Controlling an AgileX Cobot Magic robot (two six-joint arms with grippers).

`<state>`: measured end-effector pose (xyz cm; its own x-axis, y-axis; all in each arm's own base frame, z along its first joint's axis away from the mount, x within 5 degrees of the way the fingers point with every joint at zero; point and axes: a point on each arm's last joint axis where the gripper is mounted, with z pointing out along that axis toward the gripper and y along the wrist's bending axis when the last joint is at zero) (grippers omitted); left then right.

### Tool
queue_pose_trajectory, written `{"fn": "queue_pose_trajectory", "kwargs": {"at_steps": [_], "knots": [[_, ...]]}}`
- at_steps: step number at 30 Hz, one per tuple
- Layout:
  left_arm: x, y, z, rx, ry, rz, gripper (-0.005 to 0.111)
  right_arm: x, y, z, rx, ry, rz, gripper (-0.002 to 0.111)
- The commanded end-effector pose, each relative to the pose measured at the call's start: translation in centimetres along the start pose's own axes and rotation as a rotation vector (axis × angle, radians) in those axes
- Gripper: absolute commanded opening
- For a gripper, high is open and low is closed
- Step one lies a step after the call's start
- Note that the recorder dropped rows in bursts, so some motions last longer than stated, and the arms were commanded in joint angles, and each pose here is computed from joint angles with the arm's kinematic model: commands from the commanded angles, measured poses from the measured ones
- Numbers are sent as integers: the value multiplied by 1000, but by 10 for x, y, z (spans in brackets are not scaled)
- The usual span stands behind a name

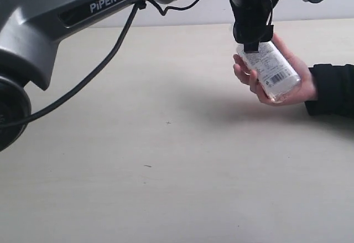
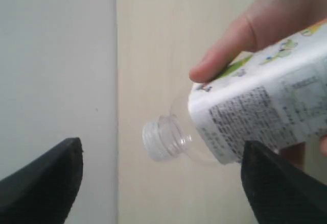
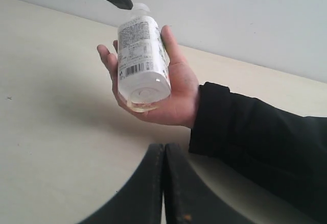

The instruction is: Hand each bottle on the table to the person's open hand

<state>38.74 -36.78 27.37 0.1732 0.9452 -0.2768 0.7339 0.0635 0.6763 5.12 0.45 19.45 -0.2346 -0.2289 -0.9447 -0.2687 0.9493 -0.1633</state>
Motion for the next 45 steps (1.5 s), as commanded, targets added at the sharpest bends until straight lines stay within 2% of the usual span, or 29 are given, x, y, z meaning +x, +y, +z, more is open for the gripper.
{"fn": "queue_pose_trajectory", "kwargs": {"at_steps": [1,3,5,8,11,12,22,28,32,34,41,45], "knots": [[3,-1,-9,43,59,-96,81,1,0,0,8,-3,-2,0],[6,-2,-10,48,90,-180,78,1,0,0,8,-3,-2,0],[8,-3,-13,58,128,-219,70,1,0,0,8,-3,-2,0],[12,1,-28,70,174,-332,44,1,0,0,8,-3,-2,0],[15,5,-46,83,218,-449,4,1,0,0,8,-3,-2,0],[16,6,-51,91,231,-485,1,1,0,0,8,-3,-2,0],[15,24,-93,38,185,-740,0,1,0,0,8,-3,-2,0],[9,26,-124,95,113,-808,0,1,0,0,8,-3,-2,0],[21,13,-127,117,182,-860,0,1,0,0,8,-3,-2,0],[25,6,-126,116,175,-872,0,1,0,0,8,-3,-2,0],[36,-28,-139,85,46,-922,0,1,0,0,8,-3,-2,0],[45,-48,-166,1,-41,-924,0,1,0,0,8,-3,-2,0]]}}
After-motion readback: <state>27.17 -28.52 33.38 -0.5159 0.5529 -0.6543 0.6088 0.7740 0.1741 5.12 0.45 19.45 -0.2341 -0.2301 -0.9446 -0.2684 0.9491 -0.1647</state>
